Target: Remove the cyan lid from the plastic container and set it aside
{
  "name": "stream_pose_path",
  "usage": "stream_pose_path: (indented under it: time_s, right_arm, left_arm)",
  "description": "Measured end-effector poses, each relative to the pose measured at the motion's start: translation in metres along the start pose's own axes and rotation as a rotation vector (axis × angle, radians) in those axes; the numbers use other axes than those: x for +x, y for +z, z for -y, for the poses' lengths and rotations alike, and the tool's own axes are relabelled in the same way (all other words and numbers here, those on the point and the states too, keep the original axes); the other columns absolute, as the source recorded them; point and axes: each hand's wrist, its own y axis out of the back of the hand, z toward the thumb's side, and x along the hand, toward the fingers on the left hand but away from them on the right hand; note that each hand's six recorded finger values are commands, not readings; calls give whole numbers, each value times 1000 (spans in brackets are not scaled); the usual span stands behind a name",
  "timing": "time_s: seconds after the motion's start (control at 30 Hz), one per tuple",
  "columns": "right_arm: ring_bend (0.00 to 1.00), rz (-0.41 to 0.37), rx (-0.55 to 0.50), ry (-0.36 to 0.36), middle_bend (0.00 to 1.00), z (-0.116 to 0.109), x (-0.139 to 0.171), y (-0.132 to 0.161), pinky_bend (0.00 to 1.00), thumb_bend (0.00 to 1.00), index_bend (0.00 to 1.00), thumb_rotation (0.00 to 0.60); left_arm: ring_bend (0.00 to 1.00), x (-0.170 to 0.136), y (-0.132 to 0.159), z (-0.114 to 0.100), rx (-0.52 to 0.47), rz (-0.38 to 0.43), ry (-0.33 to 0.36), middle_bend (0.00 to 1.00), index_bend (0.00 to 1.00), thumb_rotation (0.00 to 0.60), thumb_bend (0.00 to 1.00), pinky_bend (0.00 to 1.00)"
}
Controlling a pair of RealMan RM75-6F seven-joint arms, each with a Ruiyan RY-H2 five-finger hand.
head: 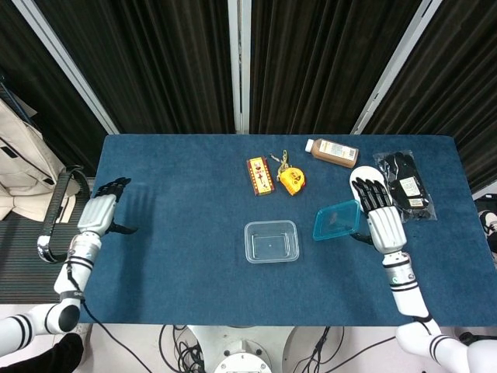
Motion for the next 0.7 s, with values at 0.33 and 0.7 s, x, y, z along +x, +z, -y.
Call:
stream_pose_path:
  time_s: [0.33,0.7]
  right_arm:
    - [27,46,46,157,180,-66,41,-22,36,24,121,600]
    - [21,169,-31,116,132,-123,83,-30,25,107,130,600]
  left_arm:
    - [0,-25,-38,-34,-46,-25,32,0,28,600,0,0]
    - [0,-81,-69,-67,28,-25,171,24,62,600,0,0]
